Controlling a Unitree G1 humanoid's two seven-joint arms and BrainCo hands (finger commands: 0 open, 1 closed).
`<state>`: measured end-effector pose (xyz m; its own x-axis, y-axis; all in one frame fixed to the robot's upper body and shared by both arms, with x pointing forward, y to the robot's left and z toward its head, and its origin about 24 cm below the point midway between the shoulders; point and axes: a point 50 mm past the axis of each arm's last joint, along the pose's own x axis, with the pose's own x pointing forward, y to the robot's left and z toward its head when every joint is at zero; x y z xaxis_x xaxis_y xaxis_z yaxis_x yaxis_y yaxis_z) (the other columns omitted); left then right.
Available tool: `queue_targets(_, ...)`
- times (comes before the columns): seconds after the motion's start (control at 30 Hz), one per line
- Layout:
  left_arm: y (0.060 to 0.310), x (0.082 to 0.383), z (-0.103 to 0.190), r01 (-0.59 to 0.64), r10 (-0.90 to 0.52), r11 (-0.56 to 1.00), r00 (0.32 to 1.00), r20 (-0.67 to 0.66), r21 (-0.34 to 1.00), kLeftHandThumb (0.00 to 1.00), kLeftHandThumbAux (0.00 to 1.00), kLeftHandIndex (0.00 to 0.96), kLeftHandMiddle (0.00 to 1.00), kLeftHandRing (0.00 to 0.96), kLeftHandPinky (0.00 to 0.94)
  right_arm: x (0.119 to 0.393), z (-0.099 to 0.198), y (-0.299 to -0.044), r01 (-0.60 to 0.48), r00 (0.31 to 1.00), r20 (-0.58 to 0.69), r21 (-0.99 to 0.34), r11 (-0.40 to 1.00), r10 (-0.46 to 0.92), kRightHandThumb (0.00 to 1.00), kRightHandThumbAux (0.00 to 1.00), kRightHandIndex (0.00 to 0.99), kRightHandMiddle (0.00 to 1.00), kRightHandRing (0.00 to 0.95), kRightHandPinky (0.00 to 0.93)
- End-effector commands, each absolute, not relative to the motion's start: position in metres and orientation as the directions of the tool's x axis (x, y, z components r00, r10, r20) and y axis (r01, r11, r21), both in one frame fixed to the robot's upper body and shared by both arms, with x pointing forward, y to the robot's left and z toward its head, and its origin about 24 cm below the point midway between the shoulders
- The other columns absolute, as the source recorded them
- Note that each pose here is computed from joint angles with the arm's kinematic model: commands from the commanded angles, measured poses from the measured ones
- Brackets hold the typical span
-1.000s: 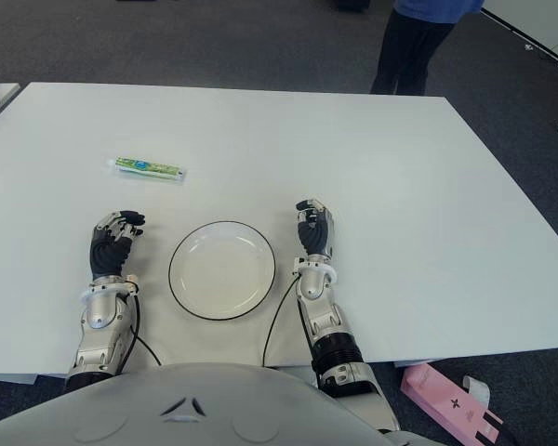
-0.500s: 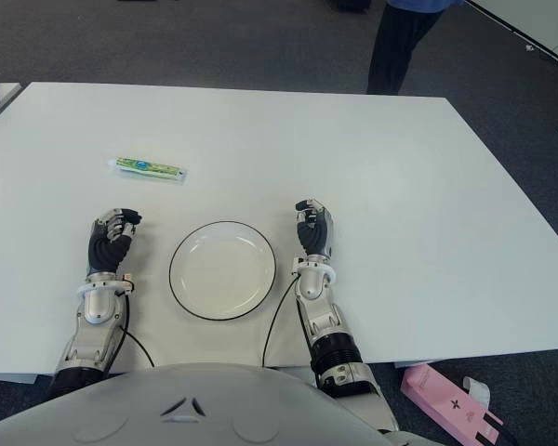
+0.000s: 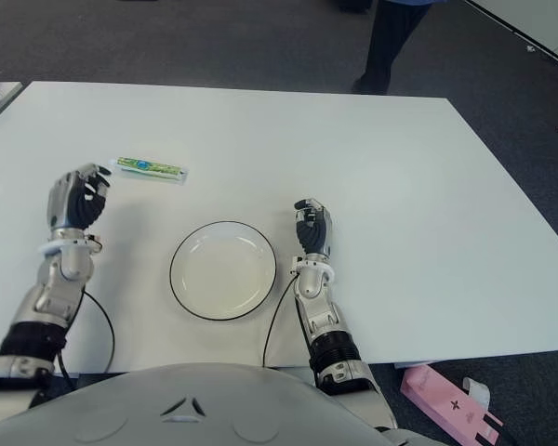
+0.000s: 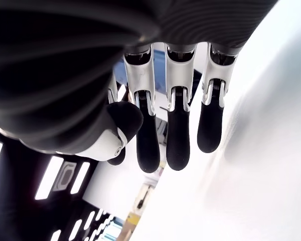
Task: Put the toothpaste on the table into the plate.
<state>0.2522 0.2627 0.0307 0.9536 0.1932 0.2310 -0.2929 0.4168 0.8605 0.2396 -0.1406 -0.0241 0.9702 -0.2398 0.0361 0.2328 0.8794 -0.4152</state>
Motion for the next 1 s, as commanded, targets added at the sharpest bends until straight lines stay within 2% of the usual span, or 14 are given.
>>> queue_targets(0.03, 0.269, 0.267, 0.032, -0.227, 0.136, 0.317, 0.972, 0.193, 0.921, 0.913, 0.670, 0.373, 0.523, 0.509, 0.541, 0.236, -0.031, -0.142, 0.224, 0.969, 0.001, -0.423, 0.878, -0.247, 0.840, 0.689, 0.436, 0.452, 0.435, 0.423)
queue_targets(0.1, 0.272, 0.273, 0.036, -0.212, 0.111, 0.287, 0.976, 0.187, 0.934, 0.927, 0.665, 0.374, 0.523, 0.507, 0.545, 0.235, -0.032, -0.142, 0.224, 0.969, -0.001, -0.423, 0.878, -0.247, 0.840, 0.689, 0.438, 0.450, 0.434, 0.423)
queue_targets(0.2, 0.273, 0.280, 0.039, -0.200, 0.079, 0.247, 0.979, 0.185, 0.948, 0.936, 0.663, 0.380, 0.516, 0.487, 0.489, 0.235, -0.032, -0.143, 0.226, 0.968, -0.003, -0.421, 0.879, -0.251, 0.841, 0.688, 0.442, 0.448, 0.430, 0.419)
queue_targets(0.27, 0.274, 0.285, 0.040, -0.192, 0.066, 0.220, 0.981, 0.182, 0.956, 0.876, 0.674, 0.415, 0.475, 0.428, 0.405, 0.235, -0.032, -0.143, 0.229, 0.967, -0.003, -0.419, 0.879, -0.253, 0.841, 0.688, 0.445, 0.446, 0.427, 0.416)
queue_targets(0.3, 0.274, 0.287, 0.040, -0.189, 0.062, 0.211, 0.982, 0.180, 0.959, 0.807, 0.692, 0.413, 0.427, 0.391, 0.367, 0.235, -0.032, -0.143, 0.230, 0.967, -0.003, -0.419, 0.879, -0.254, 0.841, 0.688, 0.445, 0.446, 0.427, 0.417)
queue_targets(0.43, 0.276, 0.298, 0.040, -0.153, 0.053, 0.174, 0.988, 0.145, 0.973, 0.712, 0.715, 0.409, 0.330, 0.310, 0.300, 0.235, -0.032, -0.143, 0.233, 0.966, -0.004, -0.421, 0.877, -0.258, 0.841, 0.688, 0.443, 0.447, 0.429, 0.421)
queue_targets(0.47, 0.276, 0.302, 0.041, -0.134, 0.053, 0.161, 0.990, 0.127, 0.978, 0.570, 0.700, 0.325, 0.295, 0.279, 0.281, 0.235, -0.032, -0.144, 0.233, 0.966, -0.005, -0.422, 0.876, -0.259, 0.840, 0.688, 0.442, 0.448, 0.429, 0.420)
queue_targets(0.5, 0.277, 0.304, 0.041, -0.123, 0.052, 0.154, 0.992, 0.116, 0.980, 0.485, 0.674, 0.260, 0.265, 0.253, 0.268, 0.235, -0.032, -0.144, 0.233, 0.966, -0.006, -0.423, 0.876, -0.260, 0.840, 0.689, 0.441, 0.448, 0.429, 0.418)
queue_targets(0.6, 0.278, 0.313, 0.041, -0.099, 0.054, 0.132, 0.994, 0.093, 0.986, 0.408, 0.605, 0.167, 0.211, 0.207, 0.242, 0.235, -0.032, -0.144, 0.231, 0.965, -0.011, -0.423, 0.876, -0.260, 0.840, 0.689, 0.441, 0.448, 0.426, 0.413)
queue_targets(0.77, 0.277, 0.323, 0.044, -0.061, 0.038, 0.070, 0.998, 0.058, 0.996, 0.427, 0.474, 0.068, 0.123, 0.136, 0.196, 0.234, -0.032, -0.144, 0.240, 0.963, -0.011, -0.422, 0.874, -0.269, 0.841, 0.688, 0.445, 0.445, 0.425, 0.418)
queue_targets(1.0, 0.270, 0.334, 0.045, -0.037, -0.001, -0.009, 0.999, 0.037, 0.999, 0.434, 0.372, 0.008, 0.040, 0.055, 0.130, 0.234, -0.031, -0.143, 0.248, 0.961, -0.006, -0.422, 0.872, -0.276, 0.841, 0.688, 0.444, 0.447, 0.427, 0.420)
